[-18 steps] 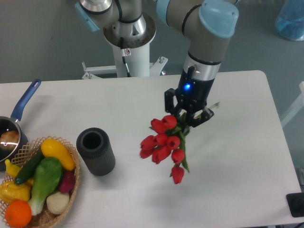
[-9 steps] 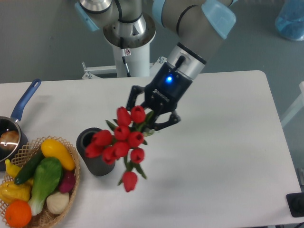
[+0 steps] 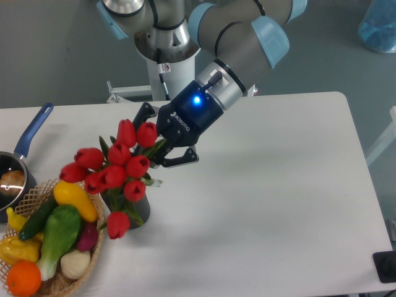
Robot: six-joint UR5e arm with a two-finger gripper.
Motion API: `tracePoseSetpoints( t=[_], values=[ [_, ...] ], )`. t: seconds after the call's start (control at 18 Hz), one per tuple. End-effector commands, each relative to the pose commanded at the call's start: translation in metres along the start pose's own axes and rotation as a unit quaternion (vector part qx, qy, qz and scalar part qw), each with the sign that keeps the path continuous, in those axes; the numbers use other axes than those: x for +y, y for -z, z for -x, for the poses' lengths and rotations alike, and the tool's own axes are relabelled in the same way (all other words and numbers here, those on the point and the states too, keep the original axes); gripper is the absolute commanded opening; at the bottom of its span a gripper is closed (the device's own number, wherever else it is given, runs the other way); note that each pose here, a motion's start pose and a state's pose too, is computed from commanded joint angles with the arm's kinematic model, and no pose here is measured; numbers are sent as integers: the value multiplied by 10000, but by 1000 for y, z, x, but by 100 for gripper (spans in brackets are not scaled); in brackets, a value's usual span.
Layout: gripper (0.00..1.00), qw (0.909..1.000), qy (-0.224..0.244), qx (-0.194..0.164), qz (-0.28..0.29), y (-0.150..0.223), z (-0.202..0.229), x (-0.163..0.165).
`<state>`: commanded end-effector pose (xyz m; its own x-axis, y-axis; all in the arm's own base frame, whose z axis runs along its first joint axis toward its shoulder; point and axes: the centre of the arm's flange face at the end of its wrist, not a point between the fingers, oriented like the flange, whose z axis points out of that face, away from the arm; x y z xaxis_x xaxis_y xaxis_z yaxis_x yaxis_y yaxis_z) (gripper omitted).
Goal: Insert the flowers into the vase
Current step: 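Carry the red tulips toward the dark grey vase and lower them, then lower the tulip stems down into the vase opening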
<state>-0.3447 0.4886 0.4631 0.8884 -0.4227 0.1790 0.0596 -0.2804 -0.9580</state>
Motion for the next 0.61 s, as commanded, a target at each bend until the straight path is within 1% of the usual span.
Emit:
tracePoseSetpoints(
  t=[0.22,0.44,0.61],
  values=[
    [13,9995,13,98,-307,7,1,-5],
    [15,9976,32,292,-631,7,-5,-9],
    [16,9970,25,368,-676,2,-10,-8]
  ],
)
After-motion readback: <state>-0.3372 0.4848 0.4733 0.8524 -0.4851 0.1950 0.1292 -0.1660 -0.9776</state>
